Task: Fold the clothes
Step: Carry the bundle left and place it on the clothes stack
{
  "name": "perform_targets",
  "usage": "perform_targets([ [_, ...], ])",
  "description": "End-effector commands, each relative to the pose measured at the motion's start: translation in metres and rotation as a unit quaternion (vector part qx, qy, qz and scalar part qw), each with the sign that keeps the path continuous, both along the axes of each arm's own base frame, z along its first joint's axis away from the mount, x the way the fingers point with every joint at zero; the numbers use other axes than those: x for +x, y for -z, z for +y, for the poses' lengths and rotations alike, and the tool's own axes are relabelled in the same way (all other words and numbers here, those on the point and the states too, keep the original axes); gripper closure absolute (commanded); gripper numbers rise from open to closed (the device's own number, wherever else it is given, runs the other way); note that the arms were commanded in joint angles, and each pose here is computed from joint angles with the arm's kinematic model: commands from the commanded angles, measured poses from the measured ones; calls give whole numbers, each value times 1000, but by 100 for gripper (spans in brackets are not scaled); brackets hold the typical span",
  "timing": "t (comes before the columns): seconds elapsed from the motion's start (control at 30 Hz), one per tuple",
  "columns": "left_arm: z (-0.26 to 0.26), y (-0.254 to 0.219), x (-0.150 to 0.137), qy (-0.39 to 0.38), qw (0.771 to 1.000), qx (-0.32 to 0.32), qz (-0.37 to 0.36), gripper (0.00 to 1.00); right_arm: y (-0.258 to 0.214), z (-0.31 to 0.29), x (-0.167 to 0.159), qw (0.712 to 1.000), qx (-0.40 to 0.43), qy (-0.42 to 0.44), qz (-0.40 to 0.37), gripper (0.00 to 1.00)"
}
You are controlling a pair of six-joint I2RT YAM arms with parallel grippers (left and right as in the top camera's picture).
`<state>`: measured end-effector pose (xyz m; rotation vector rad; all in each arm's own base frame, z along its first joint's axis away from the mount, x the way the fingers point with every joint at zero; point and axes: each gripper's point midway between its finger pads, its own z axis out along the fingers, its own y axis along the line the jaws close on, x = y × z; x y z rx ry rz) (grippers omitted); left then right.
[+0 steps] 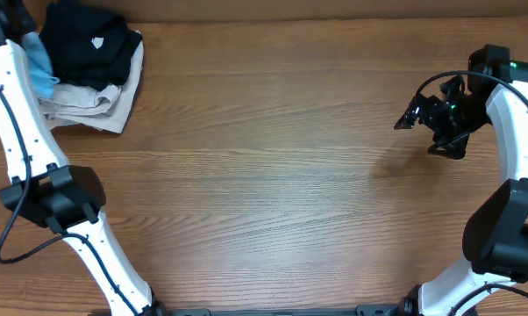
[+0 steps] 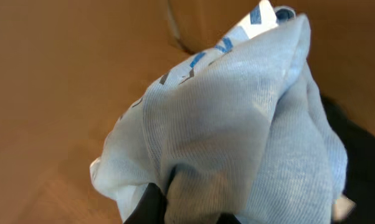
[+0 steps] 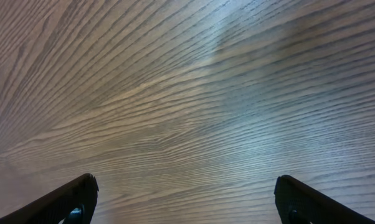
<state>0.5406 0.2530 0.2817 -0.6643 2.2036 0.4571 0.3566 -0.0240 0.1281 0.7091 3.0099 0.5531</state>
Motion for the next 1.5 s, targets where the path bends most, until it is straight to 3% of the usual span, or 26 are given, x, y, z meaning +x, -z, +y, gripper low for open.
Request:
perform_targets([
  [0.0, -41, 17, 25, 41, 997, -53, -22, 96, -10, 0, 4, 1000, 0, 2, -17, 5],
  [0.27, -117, 66, 62, 105, 993, -61, -2, 96, -10, 1, 2, 1000, 1, 2, -13, 5],
  [0.37, -138, 89, 67, 122, 990, -65, 13, 90, -10, 1, 2, 1000, 2, 1, -12, 5],
  [0.4, -145, 97, 68, 127, 990, -66, 18, 79, -10, 1, 2, 1000, 2, 1, -12, 5],
  [0.5, -158, 113, 67, 136, 988, -64, 34, 0, -10, 1, 1, 1000, 2, 1, -11, 5],
  [0.7, -165, 101, 66, 147, 987, -60, 31, 0, -10, 0, 4, 1000, 0, -4, -18, 5],
  [0.87, -172, 34, 49, 161, 985, -65, 4, 0, -29, -2, 13, 998, -9, -22, -50, 5],
  [0.97, -189, -20, 29, 191, 978, -82, -26, 0, -66, -6, 17, 996, -28, -30, -82, 5],
  [1.13, -247, -84, -21, 283, 947, -141, -52, 0, -164, -3, 8, 981, -59, -38, -182, 5],
  [1.33, -290, -104, -71, 321, 934, -152, -24, 0, -269, 17, -36, 941, -92, -50, -322, 0],
  [1.47, -298, -103, -74, 328, 932, -153, -21, 0, -298, 24, -66, 924, -99, -39, -367, 0],
])
